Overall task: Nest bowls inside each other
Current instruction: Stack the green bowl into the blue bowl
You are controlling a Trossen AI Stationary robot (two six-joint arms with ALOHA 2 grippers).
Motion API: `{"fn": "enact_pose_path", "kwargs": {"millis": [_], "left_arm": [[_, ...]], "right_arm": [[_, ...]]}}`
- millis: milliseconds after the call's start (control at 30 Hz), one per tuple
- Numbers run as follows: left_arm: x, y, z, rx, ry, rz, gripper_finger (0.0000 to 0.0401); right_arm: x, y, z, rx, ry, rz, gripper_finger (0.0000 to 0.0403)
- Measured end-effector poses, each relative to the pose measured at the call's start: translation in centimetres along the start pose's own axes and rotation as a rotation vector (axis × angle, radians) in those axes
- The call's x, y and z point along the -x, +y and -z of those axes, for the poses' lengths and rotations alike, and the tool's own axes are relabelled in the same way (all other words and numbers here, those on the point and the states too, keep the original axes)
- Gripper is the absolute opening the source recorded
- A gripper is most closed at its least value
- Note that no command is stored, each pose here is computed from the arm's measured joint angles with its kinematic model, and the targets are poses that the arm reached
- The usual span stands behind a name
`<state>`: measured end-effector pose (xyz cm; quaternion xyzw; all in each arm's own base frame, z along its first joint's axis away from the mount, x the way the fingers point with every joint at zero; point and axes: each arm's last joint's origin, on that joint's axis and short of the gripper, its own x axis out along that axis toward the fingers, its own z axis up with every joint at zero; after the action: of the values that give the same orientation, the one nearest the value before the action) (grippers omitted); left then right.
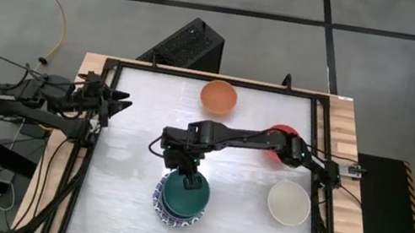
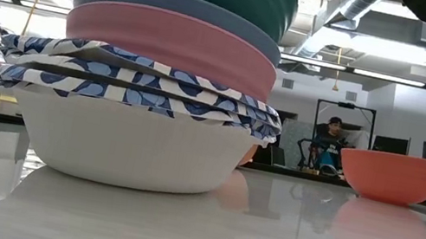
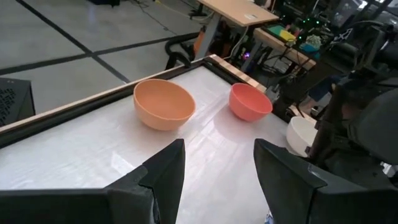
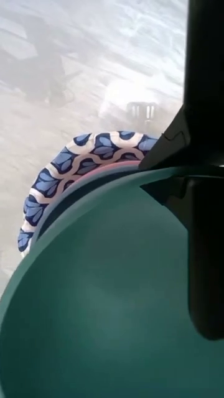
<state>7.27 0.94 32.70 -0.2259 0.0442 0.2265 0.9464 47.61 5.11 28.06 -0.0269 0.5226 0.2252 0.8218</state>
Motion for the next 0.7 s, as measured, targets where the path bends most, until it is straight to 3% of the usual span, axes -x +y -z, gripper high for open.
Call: {"fn": "enact_pose_path", "kwargs": {"millis": [433,700], "left_arm": [[0.00,0.00,0.00,0.002,0.001,0.001,0.0180],[0.00,0.00,0.00,0.003,0.001,0.002,0.0180]], "right_arm": [[-0.01,0.14,0.21,-0.012,0.019,-0.022,0.0079],[-0.01,0.24,0.20,-0.013,0.012,-0.057,0.0141]]}}
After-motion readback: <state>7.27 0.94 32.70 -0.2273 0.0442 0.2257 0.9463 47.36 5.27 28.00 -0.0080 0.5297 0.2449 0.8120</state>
